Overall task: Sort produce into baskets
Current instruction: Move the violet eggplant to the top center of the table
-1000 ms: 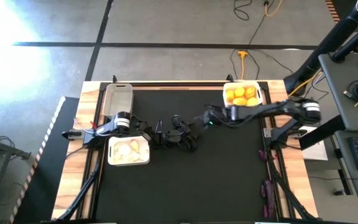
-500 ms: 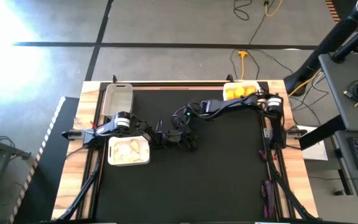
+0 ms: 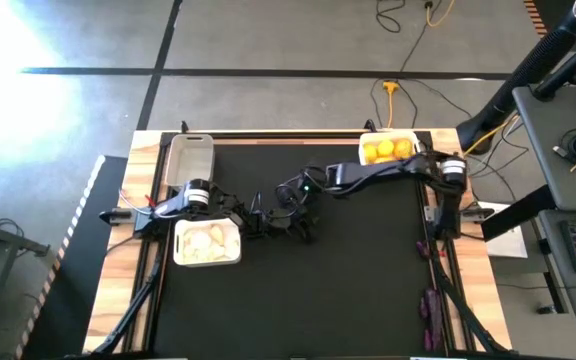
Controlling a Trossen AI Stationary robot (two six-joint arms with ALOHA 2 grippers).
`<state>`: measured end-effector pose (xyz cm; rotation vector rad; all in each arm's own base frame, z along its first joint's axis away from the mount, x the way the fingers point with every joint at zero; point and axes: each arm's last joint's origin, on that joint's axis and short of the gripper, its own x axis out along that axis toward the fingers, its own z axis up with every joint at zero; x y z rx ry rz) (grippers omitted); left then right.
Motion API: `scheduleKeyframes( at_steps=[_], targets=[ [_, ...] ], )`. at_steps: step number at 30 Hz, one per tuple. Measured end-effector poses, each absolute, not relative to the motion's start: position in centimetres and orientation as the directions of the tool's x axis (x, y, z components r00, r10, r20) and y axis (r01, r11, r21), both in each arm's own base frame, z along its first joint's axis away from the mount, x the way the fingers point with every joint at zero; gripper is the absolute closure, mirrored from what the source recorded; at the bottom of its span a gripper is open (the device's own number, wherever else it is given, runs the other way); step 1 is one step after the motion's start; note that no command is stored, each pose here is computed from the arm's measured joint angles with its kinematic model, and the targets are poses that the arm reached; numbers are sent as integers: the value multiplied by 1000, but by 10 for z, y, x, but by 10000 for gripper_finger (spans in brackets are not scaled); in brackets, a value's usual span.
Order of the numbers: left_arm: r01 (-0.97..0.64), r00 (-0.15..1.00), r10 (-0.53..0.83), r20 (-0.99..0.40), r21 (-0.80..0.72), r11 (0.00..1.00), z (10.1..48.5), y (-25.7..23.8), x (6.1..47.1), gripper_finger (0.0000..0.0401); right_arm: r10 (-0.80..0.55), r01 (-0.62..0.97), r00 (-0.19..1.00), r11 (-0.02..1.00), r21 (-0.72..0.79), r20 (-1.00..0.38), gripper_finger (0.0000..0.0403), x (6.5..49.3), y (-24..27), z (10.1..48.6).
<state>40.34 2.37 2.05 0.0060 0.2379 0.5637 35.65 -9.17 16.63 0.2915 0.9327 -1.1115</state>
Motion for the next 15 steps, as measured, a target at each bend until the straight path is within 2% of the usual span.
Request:
scheduleKeyframes(
  at_steps=[7,11,15],
  targets=[
    [-529,818,531,-221,73,845,21,24,403,125,-568,809,102,525,-265,-817,191,322,-9,209],
    [-530,818,531,-222,72,845,20,24,403,125,-406,828,32,522,-204,-913,192,294,45,217],
    [-530,819,531,-218,68,845,21,24,403,125,-174,849,-74,506,-153,-982,192,273,89,215]
  ],
)
